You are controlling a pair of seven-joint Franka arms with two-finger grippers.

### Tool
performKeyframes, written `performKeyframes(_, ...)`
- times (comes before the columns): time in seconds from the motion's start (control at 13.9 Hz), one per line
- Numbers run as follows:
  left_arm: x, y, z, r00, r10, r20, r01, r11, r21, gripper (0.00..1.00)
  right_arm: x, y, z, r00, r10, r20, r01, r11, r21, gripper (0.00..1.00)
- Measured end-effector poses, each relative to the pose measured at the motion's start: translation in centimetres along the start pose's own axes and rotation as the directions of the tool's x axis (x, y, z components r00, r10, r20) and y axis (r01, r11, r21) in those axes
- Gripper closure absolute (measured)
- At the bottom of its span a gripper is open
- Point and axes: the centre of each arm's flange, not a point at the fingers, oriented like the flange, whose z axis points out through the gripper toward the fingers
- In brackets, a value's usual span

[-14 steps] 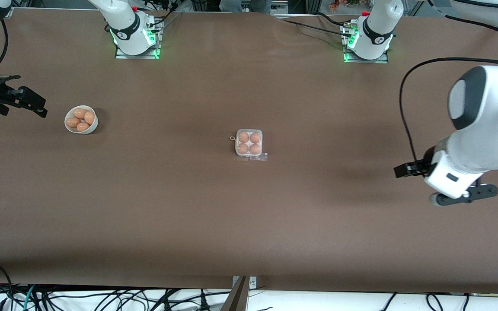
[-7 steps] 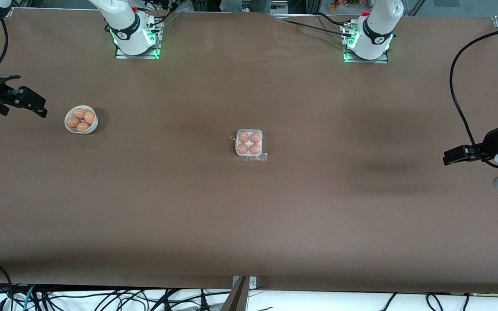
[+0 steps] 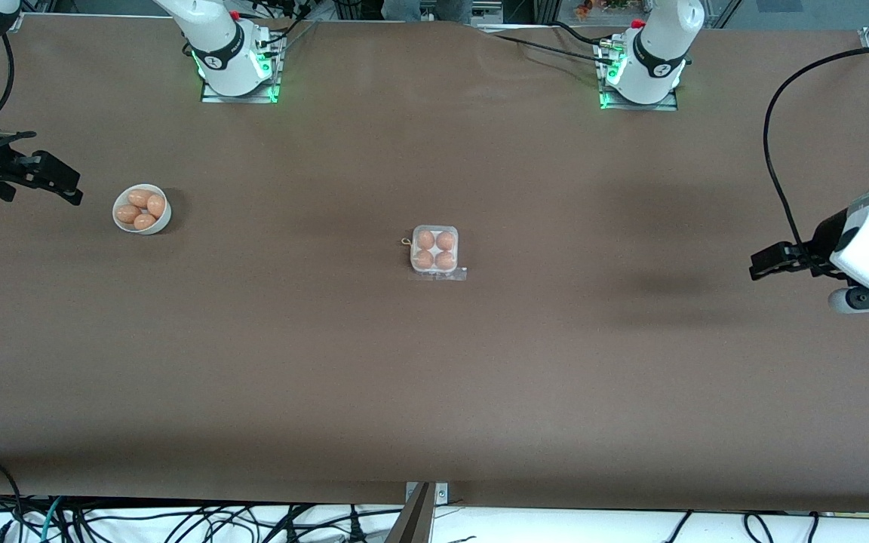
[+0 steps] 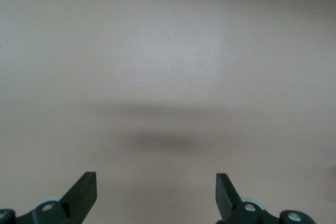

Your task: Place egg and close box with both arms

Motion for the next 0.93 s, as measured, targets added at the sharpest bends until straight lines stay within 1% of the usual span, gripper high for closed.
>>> performKeyframes(0.43,-2.3,-0.2,0.6,0.999,0.012,0.03,-0.012,1.0,0.001,0.0,0.0,0.0,0.0,1.0,0.0,0.0,0.0,1.0,0.0,0.0)
performKeyframes(0.93,-2.7,-0.2,1.1,0.999,0.014,0.042,-0.014,1.0,0.002,0.0,0.0,-0.1,0.0,1.0,-0.001,0.0,0.001,1.0,0.0,0.0)
